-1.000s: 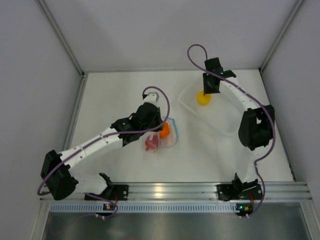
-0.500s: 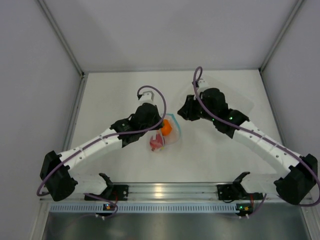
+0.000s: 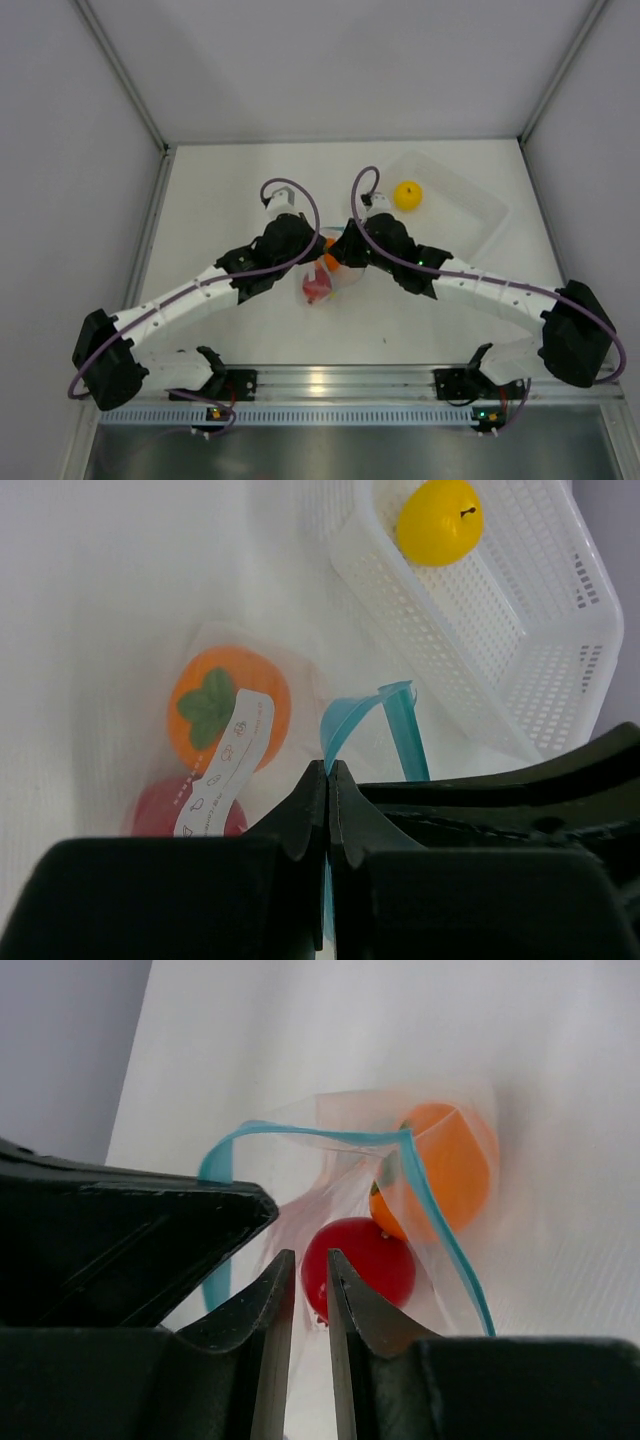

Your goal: Open the zip-top bag and remove the fake food

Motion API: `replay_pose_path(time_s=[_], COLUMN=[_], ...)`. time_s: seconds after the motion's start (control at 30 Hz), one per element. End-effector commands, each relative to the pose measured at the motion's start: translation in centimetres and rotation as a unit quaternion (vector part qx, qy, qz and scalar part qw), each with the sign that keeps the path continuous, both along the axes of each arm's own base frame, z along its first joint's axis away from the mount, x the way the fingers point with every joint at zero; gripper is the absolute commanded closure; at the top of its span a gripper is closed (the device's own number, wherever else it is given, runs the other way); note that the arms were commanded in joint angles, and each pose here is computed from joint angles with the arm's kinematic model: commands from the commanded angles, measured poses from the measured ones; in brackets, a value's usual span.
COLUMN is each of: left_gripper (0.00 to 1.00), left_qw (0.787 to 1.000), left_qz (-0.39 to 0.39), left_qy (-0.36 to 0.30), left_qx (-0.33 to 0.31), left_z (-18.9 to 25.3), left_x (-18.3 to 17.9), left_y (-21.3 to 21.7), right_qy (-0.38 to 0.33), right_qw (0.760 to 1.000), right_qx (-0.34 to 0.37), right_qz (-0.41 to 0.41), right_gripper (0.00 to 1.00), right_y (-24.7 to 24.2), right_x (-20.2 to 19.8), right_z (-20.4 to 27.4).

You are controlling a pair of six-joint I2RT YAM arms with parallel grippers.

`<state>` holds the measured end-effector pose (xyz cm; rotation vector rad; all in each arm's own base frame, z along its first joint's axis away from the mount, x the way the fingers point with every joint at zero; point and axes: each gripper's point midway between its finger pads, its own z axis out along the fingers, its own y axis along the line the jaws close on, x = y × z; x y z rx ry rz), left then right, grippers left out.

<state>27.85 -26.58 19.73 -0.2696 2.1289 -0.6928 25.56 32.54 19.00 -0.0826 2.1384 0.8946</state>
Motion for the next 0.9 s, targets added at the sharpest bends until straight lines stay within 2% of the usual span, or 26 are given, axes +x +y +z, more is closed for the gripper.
replay_pose_path(time_s=[0.0,0.13,0.2,0.33,0.37,0.47,0.63,0.8,0.87], left_gripper=[1.00,1.00,1.00,1.00,1.00,1.00,1.00,1.00,1.00], left_qw=[0.997,0.996,0.995,0.995,0.995,0.995,0.995,0.995,0.995], left_qz=[0.025,0.028,0.029,0.030,0.033,0.046,0.058,0.057,0.059], left_qy=[-0.039,-0.040,-0.038,-0.035,-0.036,-0.033,-0.020,-0.011,-0.007], left_qx=[-0.066,-0.081,-0.089,-0.089,-0.089,-0.085,-0.082,-0.081,-0.076], left_z=[3.5,3.7,3.8,3.5,3.5,2.7,1.2,0.3,-0.4], left_x=[0.8,0.7,0.6,0.4,0.4,0.4,0.1,-0.3,-0.6], left_y=[-0.2,-0.2,-0.2,-0.1,0.1,0.7,1.3,1.6,2.0], right_qy=[-0.016,-0.011,-0.010,-0.027,-0.023,-0.035,-0.050,-0.051,-0.057], right_qw=[0.999,0.997,0.997,0.990,0.984,0.966,0.943,0.903,0.899], right_qx=[0.037,0.039,0.017,-0.071,-0.122,-0.213,-0.301,-0.410,-0.419], right_qz=[-0.037,-0.062,-0.080,-0.117,-0.130,-0.144,-0.135,-0.119,-0.113], right_gripper=[0.80,0.80,0.80,0.79,0.79,0.79,0.79,0.79,0.79], right_y=[1.5,1.9,1.8,-0.2,-1.7,-4.1,-7.0,-10.2,-10.3], right_x=[1.5,2.6,3.3,4.7,4.7,5.3,5.4,5.3,5.4], right_z=[0.8,-0.4,-1.6,-3.9,-5.5,-6.3,-6.4,-5.4,-4.3])
